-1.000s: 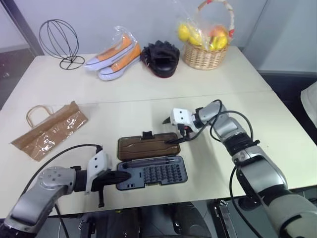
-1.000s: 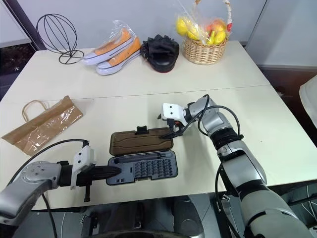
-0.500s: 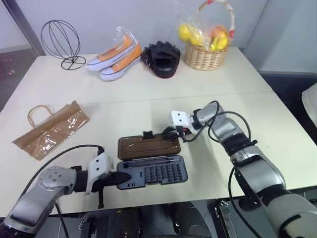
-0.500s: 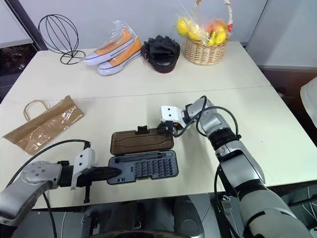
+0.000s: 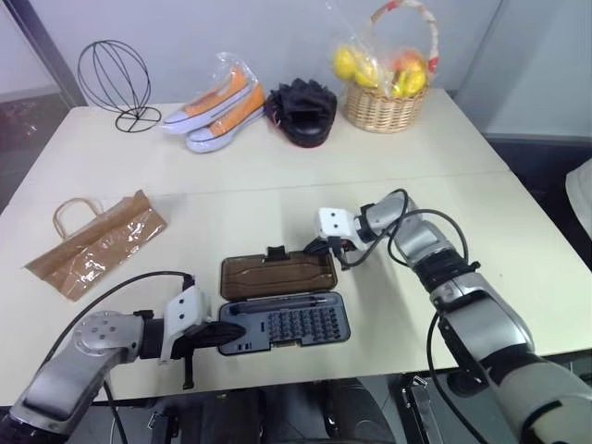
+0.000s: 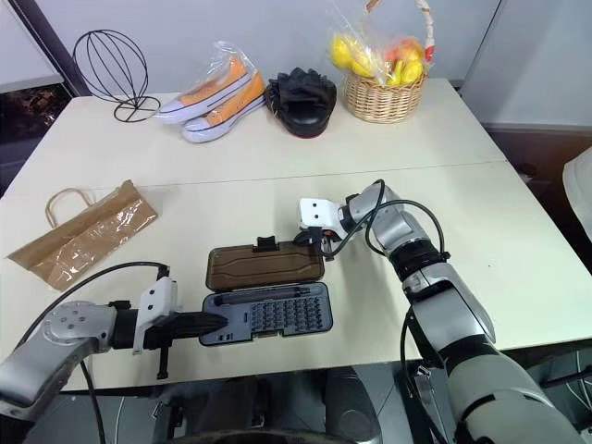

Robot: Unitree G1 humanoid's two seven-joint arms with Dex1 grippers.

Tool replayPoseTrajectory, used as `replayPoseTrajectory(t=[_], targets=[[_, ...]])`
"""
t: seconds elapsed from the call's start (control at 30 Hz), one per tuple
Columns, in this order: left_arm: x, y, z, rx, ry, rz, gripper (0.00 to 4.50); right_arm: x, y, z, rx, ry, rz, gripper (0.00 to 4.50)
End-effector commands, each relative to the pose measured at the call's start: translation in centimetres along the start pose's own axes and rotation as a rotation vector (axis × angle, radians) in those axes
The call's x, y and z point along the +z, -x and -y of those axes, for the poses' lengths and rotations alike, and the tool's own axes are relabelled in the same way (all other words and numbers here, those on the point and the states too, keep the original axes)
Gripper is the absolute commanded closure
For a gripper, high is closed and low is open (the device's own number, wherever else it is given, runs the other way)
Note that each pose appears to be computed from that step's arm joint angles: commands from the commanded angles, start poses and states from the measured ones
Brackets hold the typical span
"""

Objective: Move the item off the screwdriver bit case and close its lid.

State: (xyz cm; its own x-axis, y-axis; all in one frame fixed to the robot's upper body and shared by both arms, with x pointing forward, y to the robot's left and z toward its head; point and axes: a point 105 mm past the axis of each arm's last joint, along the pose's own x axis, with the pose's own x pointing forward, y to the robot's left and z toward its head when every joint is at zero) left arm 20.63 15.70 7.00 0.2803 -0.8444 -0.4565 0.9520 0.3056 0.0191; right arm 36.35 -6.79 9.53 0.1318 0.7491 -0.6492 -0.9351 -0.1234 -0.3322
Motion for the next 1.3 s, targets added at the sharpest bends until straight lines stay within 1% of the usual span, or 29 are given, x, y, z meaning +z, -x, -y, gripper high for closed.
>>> replayPoseTrajectory(t=[0.03,0.13,0.27,0.33,0.4,0.57,0.67,0.8,0.87,1.0,1.13,1.23,1.3], targets=[[-2.2,-0.4,0.4,0.002,0.051,-0.077,4.50,-1.1,-0.1,-1.3,0.025,0.035,-0.053,4.47],[-2.3,-0.4,0.5,-0.001,0.056,-0.077,4.50,-0.7,0.4,-1.1,-0.028,0.088,-0.054,4.47],[-2.4,-0.5,0.6,-0.003,0.061,-0.080,4.50,1.0,2.2,0.9,-0.261,0.158,-0.062,4.47],[-2.5,-0.5,0.7,-0.005,0.064,-0.080,4.50,1.9,3.2,1.1,-0.345,0.173,-0.059,4.47],[-2.5,-0.5,0.8,-0.008,0.067,-0.080,4.50,2.7,4.1,0.5,-0.403,0.184,-0.055,4.47],[-2.4,-0.6,0.8,-0.012,0.070,-0.080,4.50,3.9,5.2,-1.1,-0.511,0.216,-0.070,4.47],[-2.4,-0.7,0.9,-0.019,0.073,-0.080,4.50,4.8,5.9,-1.8,-0.595,0.283,-0.079,4.47],[-2.0,-0.6,0.7,-0.019,0.083,-0.068,4.50,5.5,6.3,-3.4,-0.633,0.284,-0.067,4.47],[-1.4,-0.5,0.5,-0.015,0.097,-0.049,4.50,5.4,6.4,-3.5,-0.645,0.278,-0.075,4.47],[0.2,0.3,0.5,-0.023,0.111,-0.016,4.50,4.8,6.3,-3.9,-0.617,0.290,-0.092,4.47],[2.9,1.5,1.5,-0.081,0.119,0.028,4.50,4.8,6.2,-4.3,-0.598,0.300,-0.087,4.47],[5.1,2.8,2.7,-0.150,0.123,0.054,4.50,4.6,6.1,-4.6,-0.586,0.326,-0.094,4.47],[6.8,3.9,2.9,-0.176,0.130,0.086,4.50,4.4,6.1,-4.7,-0.577,0.347,-0.096,4.47]])
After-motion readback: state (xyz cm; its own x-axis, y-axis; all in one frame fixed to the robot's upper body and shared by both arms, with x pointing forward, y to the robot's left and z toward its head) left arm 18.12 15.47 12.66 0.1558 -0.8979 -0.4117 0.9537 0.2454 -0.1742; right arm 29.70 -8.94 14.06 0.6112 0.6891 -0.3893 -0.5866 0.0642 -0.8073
